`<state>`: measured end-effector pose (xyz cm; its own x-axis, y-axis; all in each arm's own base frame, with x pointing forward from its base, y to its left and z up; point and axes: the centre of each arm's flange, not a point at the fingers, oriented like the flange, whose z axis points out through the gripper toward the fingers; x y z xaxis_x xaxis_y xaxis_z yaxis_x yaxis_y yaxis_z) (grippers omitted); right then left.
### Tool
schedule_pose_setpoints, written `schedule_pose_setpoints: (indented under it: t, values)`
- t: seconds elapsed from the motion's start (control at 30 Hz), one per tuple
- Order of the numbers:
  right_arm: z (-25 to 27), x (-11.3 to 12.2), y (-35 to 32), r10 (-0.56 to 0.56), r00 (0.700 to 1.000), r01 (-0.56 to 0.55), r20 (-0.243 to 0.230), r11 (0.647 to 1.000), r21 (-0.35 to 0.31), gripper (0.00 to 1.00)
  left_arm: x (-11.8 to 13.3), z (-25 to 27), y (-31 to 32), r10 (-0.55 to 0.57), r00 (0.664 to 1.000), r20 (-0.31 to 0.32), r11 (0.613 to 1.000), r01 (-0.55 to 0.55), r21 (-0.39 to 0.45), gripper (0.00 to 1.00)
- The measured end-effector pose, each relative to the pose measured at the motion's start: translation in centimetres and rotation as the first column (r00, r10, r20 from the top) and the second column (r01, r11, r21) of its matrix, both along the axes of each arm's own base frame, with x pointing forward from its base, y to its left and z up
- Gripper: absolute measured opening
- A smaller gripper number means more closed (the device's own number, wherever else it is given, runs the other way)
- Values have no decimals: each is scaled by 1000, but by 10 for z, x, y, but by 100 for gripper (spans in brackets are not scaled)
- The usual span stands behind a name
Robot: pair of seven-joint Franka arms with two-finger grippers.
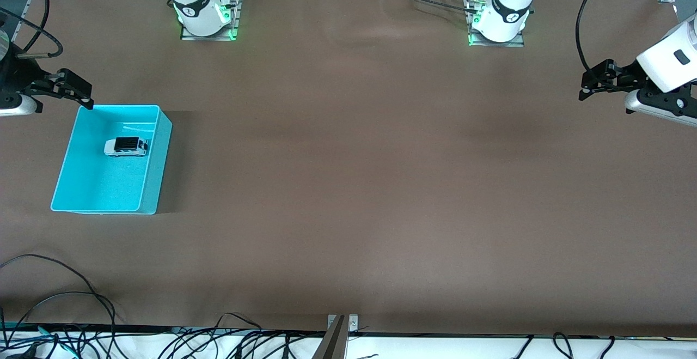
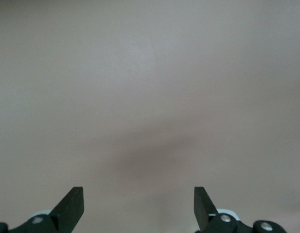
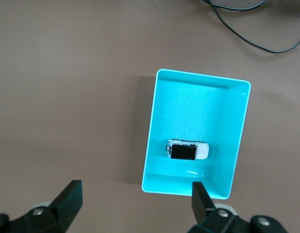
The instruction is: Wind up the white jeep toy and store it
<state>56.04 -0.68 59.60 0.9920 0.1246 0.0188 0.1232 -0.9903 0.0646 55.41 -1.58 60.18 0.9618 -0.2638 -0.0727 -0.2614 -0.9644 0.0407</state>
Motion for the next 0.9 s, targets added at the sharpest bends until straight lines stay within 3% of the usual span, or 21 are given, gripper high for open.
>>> schedule_pose_setpoints:
  t: [0.9]
  values:
    - [-1, -1, 0, -25, 1000, 25, -7, 999, 23, 100, 0, 0, 0, 0, 1000, 0, 1000, 0, 0, 100]
